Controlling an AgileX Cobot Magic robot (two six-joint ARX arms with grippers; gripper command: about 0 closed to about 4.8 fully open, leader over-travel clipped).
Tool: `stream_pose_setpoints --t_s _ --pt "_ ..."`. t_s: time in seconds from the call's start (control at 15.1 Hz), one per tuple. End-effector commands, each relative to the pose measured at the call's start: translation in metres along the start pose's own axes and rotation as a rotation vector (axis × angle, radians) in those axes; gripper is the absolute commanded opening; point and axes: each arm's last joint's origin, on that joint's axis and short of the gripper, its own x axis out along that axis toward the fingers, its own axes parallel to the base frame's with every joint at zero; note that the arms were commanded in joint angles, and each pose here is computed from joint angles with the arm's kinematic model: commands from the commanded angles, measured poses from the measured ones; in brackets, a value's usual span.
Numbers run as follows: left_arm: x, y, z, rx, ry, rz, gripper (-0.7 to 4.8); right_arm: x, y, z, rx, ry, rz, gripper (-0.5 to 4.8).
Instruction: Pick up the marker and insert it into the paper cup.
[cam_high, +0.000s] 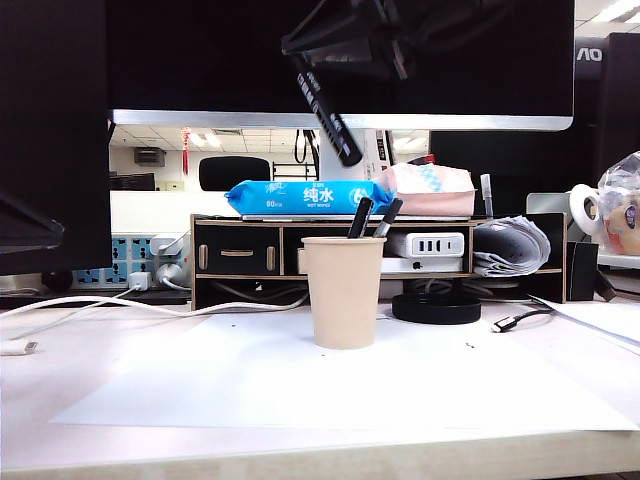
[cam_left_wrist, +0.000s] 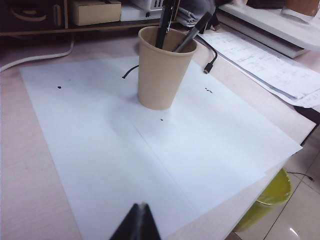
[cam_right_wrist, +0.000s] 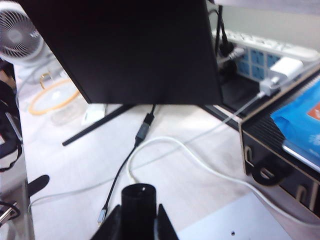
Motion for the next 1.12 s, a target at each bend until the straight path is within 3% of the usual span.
stream_pose_setpoints --t_s 0.07,0.53,1.12 --pt "0.000 0.000 0.001 0.001 -0.006 -0.002 -0.05 -0.001 0.001 0.001 -0.043 -0.077 -0.015 0.73" --pt "0.000 0.000 0.001 -0.005 -0.007 -0.004 -0.05 0.000 -0.010 0.001 -0.112 -0.175 -0.077 0.77" --pt "0.000 0.000 0.001 -0.009 -0.008 -0.005 -0.05 -0.008 -0.025 -0.050 -0.082 -0.285 -0.156 0.76"
